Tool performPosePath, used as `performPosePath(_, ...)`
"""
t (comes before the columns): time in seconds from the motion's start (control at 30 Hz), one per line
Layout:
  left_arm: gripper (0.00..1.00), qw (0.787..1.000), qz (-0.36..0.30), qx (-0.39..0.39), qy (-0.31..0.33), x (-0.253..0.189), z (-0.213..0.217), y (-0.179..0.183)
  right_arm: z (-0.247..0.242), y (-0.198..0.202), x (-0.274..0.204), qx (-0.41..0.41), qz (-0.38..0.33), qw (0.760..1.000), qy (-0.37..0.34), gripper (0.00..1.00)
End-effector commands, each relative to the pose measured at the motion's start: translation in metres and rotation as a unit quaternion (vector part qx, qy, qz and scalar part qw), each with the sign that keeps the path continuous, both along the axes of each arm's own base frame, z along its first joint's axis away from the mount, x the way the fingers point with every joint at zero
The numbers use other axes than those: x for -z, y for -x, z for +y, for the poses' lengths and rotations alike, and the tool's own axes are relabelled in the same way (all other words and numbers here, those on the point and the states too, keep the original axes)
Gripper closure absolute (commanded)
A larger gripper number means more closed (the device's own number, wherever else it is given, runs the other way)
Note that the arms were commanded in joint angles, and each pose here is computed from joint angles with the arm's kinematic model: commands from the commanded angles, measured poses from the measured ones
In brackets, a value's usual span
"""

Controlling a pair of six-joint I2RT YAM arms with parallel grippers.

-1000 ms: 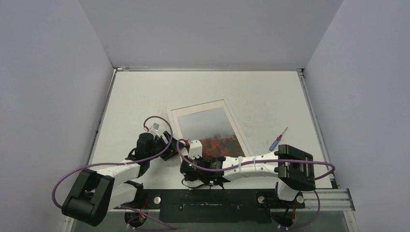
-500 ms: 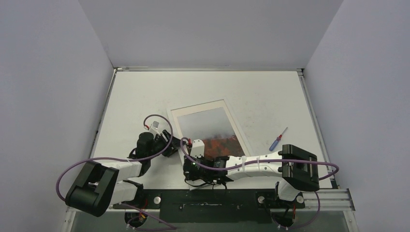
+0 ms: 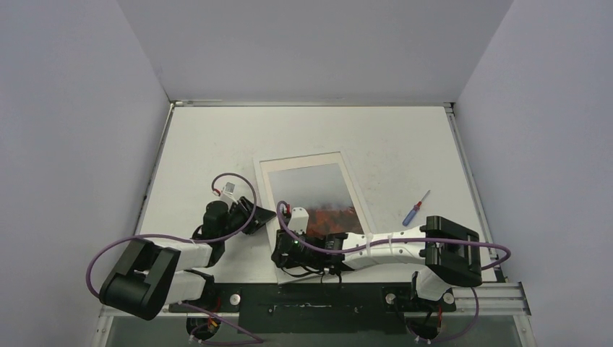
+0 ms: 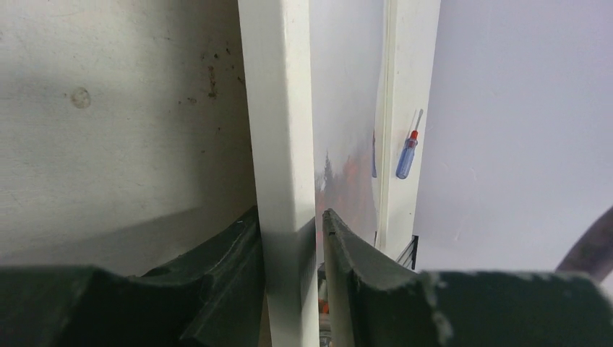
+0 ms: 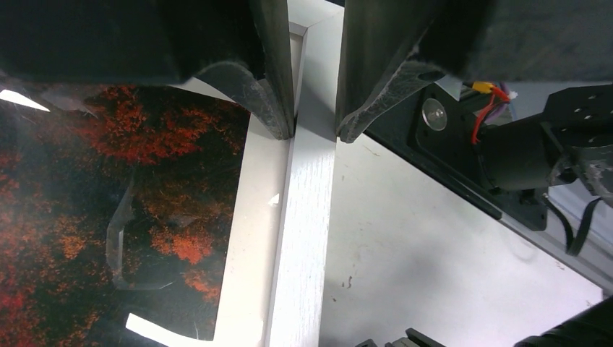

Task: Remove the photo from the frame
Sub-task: Turn over the photo frame at the center of the board.

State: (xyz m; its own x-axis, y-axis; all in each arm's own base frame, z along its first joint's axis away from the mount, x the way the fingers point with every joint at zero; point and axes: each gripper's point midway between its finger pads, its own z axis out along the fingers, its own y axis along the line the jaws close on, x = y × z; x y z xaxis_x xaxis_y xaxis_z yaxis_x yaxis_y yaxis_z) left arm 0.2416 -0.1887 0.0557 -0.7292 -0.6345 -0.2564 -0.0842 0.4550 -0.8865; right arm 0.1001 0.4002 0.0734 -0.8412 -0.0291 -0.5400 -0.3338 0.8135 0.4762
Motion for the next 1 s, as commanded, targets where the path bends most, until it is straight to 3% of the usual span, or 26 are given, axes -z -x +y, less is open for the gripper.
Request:
performPosePath(0.0,0.7,0.995,-0.09,0.013,0.045,-0.051,-0.01,-0.011,0.025,-0.003,-0.044,0.002,-0.001,0.995,-0.098,1.0)
performPosePath(0.37,0.71,0.993,-0.108,0.009,0.047,-0.064,-0.007,-0.008,0.035,-0.003,-0.053,0.0,0.017,0.989,-0.148,1.0)
performPosePath(0.77,0.97,0.993,-0.104,0.003,0.049,-0.065,-0.005,-0.008,0.029,-0.004,-0.049,0.005,0.015,0.99,-0.138,1.0)
performPosePath(0.97,1.0,0.994,-0.096,-0.017,0.044,-0.065,0.002,-0.009,0.02,-0.008,-0.057,-0.007,-0.014,0.994,-0.112,0.86)
